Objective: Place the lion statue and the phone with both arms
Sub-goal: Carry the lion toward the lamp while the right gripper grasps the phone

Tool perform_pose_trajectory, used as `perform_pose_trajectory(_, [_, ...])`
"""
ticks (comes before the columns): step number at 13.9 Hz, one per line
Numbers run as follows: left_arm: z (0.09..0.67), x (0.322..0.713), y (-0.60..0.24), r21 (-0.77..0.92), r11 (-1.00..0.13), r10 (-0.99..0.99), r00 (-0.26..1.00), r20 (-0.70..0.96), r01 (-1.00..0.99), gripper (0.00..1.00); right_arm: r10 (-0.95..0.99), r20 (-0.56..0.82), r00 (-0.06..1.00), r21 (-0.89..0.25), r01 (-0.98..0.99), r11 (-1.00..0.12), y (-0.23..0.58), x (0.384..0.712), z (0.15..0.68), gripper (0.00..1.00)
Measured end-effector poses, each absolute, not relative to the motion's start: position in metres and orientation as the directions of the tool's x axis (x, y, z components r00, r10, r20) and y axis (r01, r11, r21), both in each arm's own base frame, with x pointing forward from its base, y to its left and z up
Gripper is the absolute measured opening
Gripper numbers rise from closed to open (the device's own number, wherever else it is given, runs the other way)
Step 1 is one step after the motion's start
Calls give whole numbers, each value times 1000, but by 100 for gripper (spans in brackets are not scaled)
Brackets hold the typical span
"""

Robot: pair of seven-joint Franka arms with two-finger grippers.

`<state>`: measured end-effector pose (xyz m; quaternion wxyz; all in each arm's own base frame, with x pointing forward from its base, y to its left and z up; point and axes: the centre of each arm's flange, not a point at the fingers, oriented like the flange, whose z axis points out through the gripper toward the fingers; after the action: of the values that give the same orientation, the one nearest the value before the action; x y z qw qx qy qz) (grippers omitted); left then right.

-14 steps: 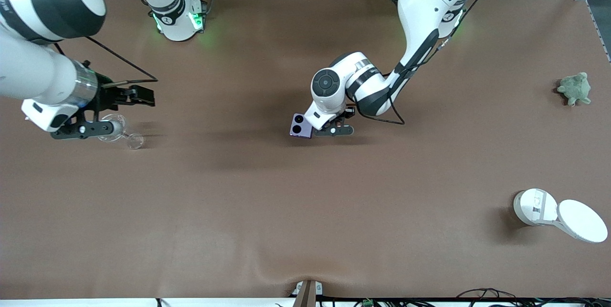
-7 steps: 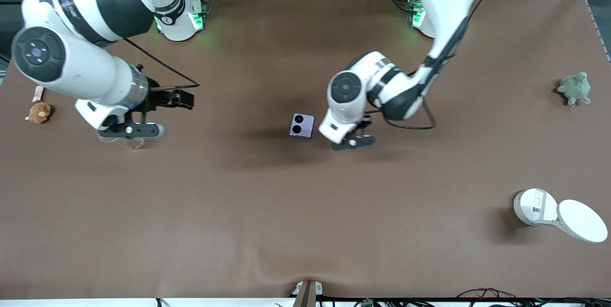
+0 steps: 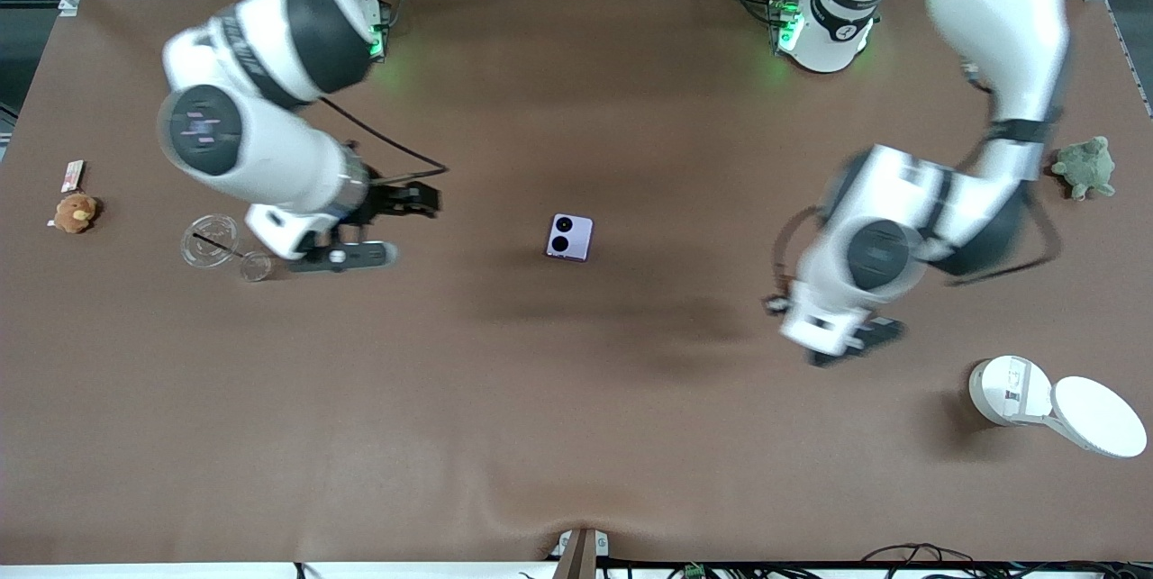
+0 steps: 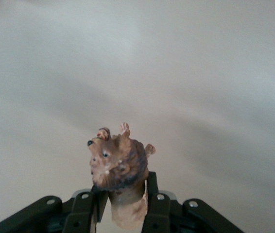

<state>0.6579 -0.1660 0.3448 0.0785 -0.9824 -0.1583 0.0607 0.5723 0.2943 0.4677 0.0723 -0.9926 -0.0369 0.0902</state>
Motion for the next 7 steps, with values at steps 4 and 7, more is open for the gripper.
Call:
perform_pose_trajectory(4, [310,680,-41,-243,-962,163,976,-144,125,35,78,-160,984,-142,55,-988,371,557,411,100])
perform_pose_trajectory(7, [267,690,-6,-213,-974,-35,984,-176,-72,35,87,-192,978,-124,63,-990,402,544,370,100])
